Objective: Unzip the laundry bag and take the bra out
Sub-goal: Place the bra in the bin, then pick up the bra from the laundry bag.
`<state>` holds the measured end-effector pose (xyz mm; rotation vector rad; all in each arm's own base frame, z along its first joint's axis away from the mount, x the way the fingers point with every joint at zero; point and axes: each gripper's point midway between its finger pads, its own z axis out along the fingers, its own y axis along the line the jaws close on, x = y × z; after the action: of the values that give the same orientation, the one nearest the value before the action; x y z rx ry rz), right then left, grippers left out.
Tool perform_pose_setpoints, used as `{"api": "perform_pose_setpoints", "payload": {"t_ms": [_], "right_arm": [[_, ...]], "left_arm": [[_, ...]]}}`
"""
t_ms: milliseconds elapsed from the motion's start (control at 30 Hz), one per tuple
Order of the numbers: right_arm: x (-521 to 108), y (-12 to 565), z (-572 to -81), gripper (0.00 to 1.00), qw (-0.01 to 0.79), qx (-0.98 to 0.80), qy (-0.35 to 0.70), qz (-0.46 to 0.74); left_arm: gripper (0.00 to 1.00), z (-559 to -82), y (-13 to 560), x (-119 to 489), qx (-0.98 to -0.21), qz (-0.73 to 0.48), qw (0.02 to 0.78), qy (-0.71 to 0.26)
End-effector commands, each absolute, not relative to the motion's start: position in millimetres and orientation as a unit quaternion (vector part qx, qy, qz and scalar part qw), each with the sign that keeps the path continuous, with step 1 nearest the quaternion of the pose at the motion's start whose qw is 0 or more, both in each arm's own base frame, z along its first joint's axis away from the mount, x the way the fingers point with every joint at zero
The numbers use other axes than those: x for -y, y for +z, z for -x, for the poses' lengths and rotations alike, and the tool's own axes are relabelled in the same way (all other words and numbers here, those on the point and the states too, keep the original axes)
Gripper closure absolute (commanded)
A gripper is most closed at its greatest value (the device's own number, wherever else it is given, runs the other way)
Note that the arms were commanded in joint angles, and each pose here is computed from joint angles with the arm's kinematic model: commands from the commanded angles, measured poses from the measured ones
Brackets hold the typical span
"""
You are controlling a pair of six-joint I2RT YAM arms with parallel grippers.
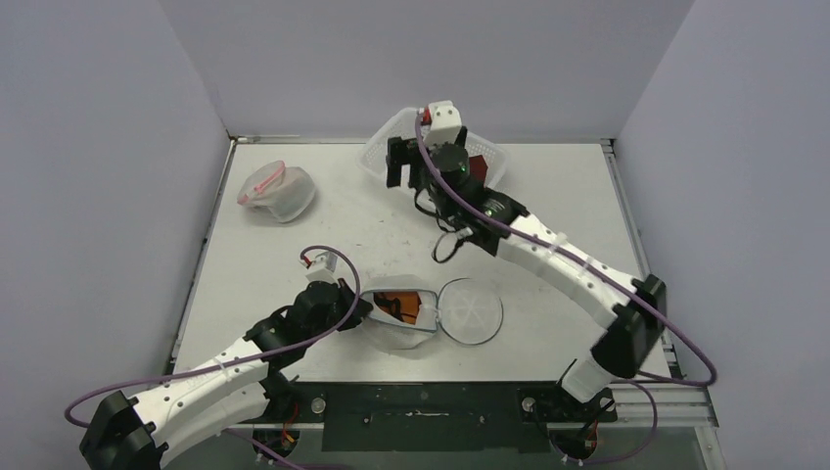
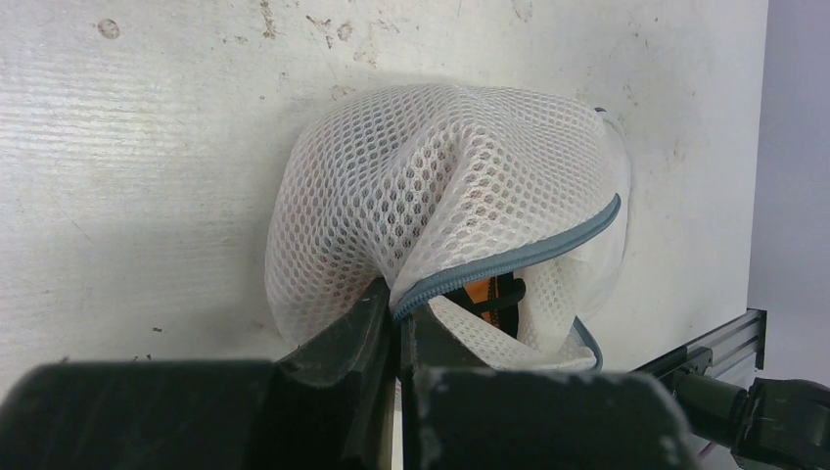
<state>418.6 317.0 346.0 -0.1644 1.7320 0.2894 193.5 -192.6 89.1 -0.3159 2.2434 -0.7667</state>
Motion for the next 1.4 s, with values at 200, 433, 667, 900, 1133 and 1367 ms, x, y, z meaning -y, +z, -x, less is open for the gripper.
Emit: {"api": "perform_pose_setpoints", "payload": {"t_ms": [200, 433, 667, 900, 1133, 1367], "right_arm": [[-308.2, 269.2, -264.7, 0.13, 0.531, -0.769, 0.332, 0.126], [-295.3, 181.5, -194.6, 0.24, 0.475, -0.801, 0.339, 0.138], [-321.6, 192.4, -146.5, 0.26, 0.511, -0.769, 0.347, 0.164], [-353.6, 135.6, -153.4, 0.37, 0.480, -0.812, 0.278, 0.184], [-350.4, 84.8, -160.4, 0.44, 0.453, -0.840, 0.240, 0.181], [-320.1, 58.8, -146.3, 0.44, 0.427, -0.858, 0.227, 0.171]], "left_arm": [[1.00, -190.2, 98.5, 209.8, -0.837, 0.103, 0.375, -0.386], [1.00, -183.8, 83.0, 201.7, -0.856, 0.105, 0.355, -0.361], [1.00, -178.3, 67.1, 193.6, -0.869, 0.099, 0.348, -0.336], [1.00, -174.2, 61.8, 197.3, -0.874, 0.078, 0.341, -0.338], [1.00, -167.2, 52.1, 189.6, -0.883, 0.079, 0.332, -0.323], [1.00, -168.4, 44.7, 172.7, -0.892, 0.106, 0.336, -0.284]]}}
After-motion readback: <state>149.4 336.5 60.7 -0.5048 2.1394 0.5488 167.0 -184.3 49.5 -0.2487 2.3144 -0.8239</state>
